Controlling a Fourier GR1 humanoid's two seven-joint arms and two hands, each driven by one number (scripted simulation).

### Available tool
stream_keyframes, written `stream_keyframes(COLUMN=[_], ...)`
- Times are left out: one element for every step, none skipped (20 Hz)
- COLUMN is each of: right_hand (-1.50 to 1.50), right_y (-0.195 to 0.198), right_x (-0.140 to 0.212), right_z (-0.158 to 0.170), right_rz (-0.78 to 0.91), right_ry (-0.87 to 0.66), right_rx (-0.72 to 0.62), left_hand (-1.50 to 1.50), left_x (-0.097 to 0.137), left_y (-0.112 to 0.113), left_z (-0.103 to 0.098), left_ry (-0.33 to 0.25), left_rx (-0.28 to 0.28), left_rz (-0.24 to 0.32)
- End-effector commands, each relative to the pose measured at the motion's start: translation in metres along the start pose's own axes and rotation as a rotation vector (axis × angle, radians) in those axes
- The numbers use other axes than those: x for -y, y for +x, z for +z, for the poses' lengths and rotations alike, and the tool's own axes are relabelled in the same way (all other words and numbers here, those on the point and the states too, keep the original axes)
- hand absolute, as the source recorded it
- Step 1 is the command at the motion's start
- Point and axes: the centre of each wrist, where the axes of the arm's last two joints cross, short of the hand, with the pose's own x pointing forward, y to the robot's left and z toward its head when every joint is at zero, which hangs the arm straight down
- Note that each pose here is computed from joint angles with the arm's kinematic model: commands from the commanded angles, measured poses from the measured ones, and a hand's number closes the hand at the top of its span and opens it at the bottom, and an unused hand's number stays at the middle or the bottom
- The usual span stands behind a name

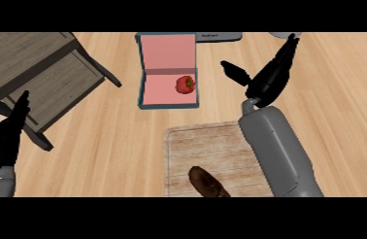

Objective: Pick the bell pepper from the cutting board and place it in the cardboard box

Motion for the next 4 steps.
stream_keyframes(right_hand=[-1.5,-1.5,-1.5,-1.5], right_y=[-0.015,-0.013,-0.022,-0.024], right_x=[0.04,0.052,0.059,0.065], right_z=[0.021,0.02,0.026,0.04], right_rz=[0.009,0.03,0.061,0.062], right_ry=[0.03,0.058,0.072,0.083], right_rx=[-0.007,-0.003,-0.023,-0.039], left_hand=[0.0,0.0,0.0,0.0], left_x=[-0.001,0.004,0.003,0.009], left_y=[-0.001,-0.004,0.002,0.006], left_z=[0.004,0.002,0.014,0.002], left_ry=[0.023,0.004,-0.003,0.001], left_rx=[0.001,0.0,-0.014,0.002], left_rz=[-0.008,-0.02,-0.002,0.003])
